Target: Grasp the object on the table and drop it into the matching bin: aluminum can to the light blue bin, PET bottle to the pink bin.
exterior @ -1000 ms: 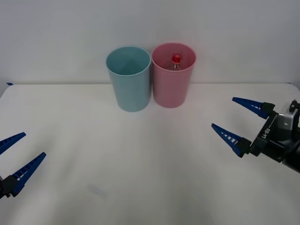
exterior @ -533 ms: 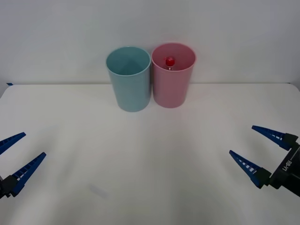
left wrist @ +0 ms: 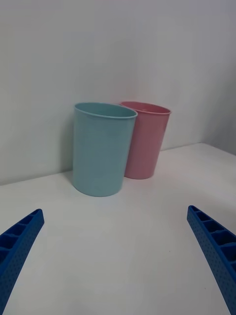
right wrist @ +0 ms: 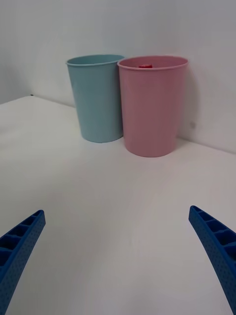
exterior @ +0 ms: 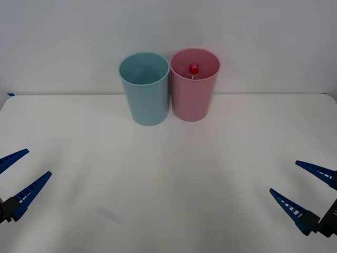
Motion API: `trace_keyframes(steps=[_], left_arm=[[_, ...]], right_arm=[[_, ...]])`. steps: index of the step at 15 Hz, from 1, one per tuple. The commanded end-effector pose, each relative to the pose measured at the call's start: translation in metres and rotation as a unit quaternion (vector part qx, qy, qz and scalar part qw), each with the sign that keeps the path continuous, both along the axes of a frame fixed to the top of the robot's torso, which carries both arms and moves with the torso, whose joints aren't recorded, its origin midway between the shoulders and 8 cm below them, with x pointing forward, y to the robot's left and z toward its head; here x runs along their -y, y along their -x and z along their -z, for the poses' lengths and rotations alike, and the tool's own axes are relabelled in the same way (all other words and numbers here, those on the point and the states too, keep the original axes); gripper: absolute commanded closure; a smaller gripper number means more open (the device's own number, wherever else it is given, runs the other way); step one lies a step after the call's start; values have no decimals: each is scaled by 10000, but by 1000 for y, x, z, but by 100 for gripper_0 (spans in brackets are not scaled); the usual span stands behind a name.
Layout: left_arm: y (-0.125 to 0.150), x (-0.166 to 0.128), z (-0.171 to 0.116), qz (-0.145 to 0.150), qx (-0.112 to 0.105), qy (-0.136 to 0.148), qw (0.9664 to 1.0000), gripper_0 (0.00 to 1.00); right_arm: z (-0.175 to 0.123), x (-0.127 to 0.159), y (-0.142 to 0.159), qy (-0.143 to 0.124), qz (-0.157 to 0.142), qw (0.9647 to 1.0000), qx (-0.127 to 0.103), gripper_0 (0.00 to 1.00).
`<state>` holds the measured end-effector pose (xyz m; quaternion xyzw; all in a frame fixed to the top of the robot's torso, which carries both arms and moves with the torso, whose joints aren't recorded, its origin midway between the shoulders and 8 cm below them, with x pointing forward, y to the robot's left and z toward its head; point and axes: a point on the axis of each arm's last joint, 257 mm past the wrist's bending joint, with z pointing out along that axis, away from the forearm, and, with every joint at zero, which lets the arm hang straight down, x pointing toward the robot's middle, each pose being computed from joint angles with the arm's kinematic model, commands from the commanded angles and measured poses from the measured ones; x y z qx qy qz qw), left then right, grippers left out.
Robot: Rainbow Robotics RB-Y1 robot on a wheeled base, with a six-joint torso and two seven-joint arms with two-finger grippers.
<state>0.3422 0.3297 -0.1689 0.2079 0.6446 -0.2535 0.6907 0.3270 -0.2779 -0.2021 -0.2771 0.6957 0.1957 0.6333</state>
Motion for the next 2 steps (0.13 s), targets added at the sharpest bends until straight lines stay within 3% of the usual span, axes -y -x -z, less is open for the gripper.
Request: trace_keyframes(steps=[1,2], left_arm=[[0,0,0,0,0,0,10000,0],[0,0,0,0,0,0,10000,0]], right_arm=[[0,0,0,4,1,10000,-3,0],[0,0,0,4,1,10000,-3,0]])
